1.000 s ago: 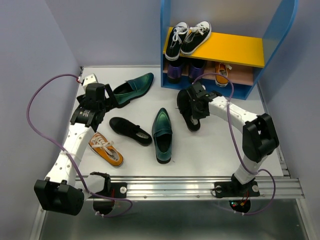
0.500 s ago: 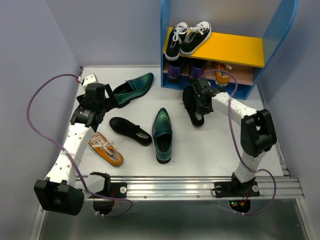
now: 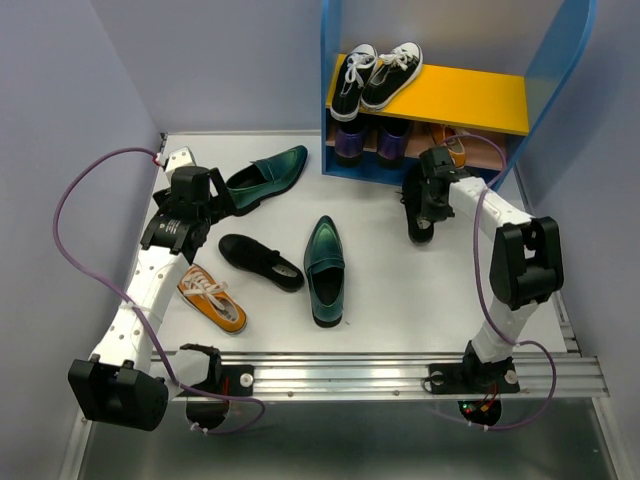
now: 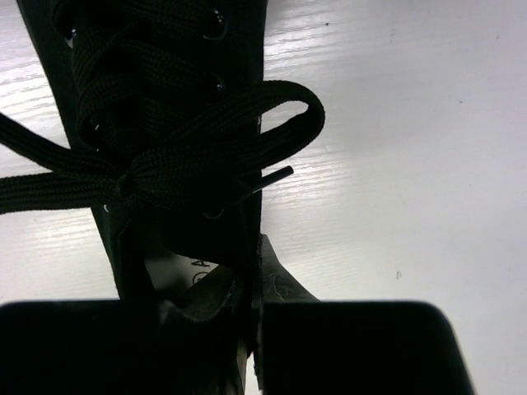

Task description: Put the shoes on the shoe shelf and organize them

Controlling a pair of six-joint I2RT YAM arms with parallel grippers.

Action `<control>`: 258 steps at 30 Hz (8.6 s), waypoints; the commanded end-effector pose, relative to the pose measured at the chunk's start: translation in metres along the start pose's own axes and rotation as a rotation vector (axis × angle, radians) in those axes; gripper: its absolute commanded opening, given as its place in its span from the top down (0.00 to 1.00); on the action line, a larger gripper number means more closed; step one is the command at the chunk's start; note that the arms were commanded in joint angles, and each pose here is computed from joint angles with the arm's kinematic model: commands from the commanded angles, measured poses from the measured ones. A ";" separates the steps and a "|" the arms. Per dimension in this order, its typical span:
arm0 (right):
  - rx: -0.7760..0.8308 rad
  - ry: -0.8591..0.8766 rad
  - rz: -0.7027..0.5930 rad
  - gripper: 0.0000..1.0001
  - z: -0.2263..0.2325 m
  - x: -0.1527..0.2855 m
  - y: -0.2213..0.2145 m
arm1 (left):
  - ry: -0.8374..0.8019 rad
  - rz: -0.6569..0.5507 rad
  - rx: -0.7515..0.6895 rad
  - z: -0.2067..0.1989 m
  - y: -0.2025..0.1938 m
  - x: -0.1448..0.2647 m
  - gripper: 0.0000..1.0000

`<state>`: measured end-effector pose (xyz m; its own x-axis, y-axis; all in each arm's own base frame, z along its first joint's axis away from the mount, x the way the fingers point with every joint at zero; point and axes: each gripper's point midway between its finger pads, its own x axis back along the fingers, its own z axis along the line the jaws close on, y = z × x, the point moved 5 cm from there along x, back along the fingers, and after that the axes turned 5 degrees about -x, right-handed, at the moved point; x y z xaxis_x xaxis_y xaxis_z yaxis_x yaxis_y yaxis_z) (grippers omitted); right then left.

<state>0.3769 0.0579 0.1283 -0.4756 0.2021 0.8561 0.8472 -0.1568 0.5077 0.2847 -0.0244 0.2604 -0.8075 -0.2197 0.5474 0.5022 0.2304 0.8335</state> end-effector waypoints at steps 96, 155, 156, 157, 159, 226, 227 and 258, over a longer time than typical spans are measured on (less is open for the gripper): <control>-0.168 0.392 -0.214 0.99 0.100 0.030 0.027 | 0.019 -0.084 0.014 0.008 0.023 0.022 0.01; -1.015 0.715 -0.673 0.99 0.168 0.076 0.118 | 0.075 -0.104 0.003 0.024 0.034 0.050 0.01; -1.022 0.719 -0.676 0.99 0.166 0.078 0.118 | 0.076 -0.106 0.004 0.025 0.034 0.051 0.01; -1.029 0.714 -0.680 0.99 0.165 0.079 0.117 | 0.077 -0.106 0.003 0.025 0.033 0.052 0.01; -1.041 0.707 -0.693 0.99 0.158 0.083 0.116 | 0.076 -0.106 0.003 0.026 0.032 0.053 0.01; -0.594 0.837 -0.483 0.53 0.186 0.083 0.057 | -0.018 -0.039 -0.001 0.006 0.016 0.031 0.01; -0.563 0.850 -0.466 0.53 0.187 0.085 0.053 | -0.019 -0.042 0.000 0.006 0.017 0.031 0.01; 0.647 0.723 -0.144 0.32 0.299 0.129 -0.126 | 0.033 -0.128 0.047 0.015 0.049 0.047 0.01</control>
<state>0.2676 0.3873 0.1329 -0.3915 -0.5026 0.7708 0.6633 0.4264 0.6149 0.2712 -0.0119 0.3221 -0.8444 -0.2714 0.4619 0.4096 0.2288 0.8831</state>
